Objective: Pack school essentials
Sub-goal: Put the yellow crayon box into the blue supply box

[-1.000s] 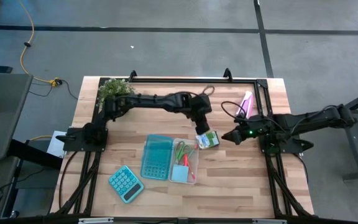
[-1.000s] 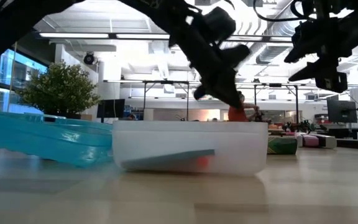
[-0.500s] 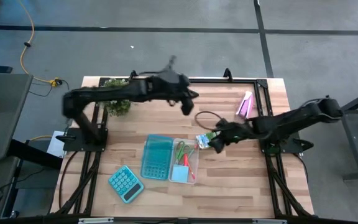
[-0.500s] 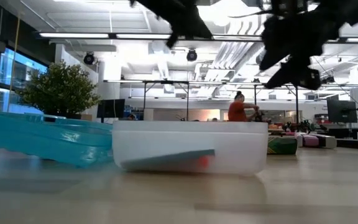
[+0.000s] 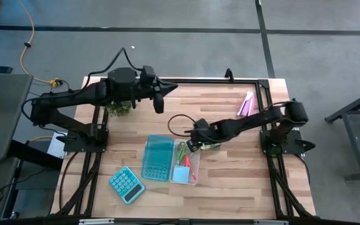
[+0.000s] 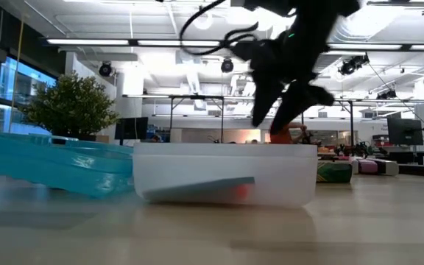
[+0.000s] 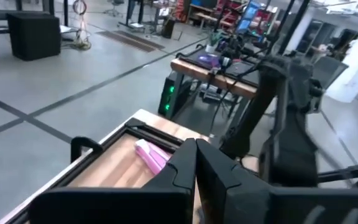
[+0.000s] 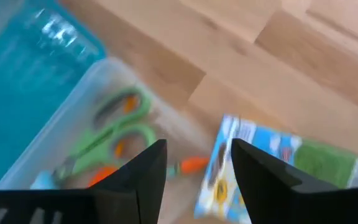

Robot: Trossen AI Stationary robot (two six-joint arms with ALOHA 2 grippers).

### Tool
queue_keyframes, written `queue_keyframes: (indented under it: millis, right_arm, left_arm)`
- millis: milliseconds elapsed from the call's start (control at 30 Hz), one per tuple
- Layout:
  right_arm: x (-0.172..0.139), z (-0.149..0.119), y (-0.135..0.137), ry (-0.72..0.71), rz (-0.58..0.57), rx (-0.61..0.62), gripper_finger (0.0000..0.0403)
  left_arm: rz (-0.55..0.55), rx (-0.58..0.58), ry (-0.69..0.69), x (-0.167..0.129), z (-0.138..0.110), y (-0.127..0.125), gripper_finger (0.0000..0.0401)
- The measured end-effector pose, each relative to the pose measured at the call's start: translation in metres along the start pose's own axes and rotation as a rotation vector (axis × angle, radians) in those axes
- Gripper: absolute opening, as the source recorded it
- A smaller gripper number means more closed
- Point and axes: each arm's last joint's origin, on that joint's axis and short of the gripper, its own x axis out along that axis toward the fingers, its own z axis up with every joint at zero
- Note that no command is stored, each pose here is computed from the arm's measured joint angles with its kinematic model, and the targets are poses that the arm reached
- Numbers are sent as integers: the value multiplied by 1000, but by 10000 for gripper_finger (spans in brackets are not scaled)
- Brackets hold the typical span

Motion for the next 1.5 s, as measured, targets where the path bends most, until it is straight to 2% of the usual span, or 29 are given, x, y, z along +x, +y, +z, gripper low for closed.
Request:
queue_keyframes:
  millis: [167, 367, 833, 1100, 1267, 1500]
  right_arm:
    - [26, 10, 6, 3, -102, 29, 150]
    - [45, 12, 6, 54, -128, 65, 129]
    - [45, 12, 2, 62, -171, 77, 77]
    - [43, 10, -2, 85, -209, 42, 8]
    - [31, 11, -7, 89, -242, 25, 4]
    - [-13, 26, -17, 2, -247, -15, 1]
  left_arm:
    - [-18, -12, -3, -4, 2, -1, 0]
    - [-59, -15, 14, -4, 1, -2, 0]
    - [-56, -6, 31, -4, -1, -1, 0]
    - [-52, 9, 29, -4, 0, 0, 0]
    - [-36, 10, 13, -4, 2, 2, 0]
    - [-23, 4, -14, -5, 6, 6, 0]
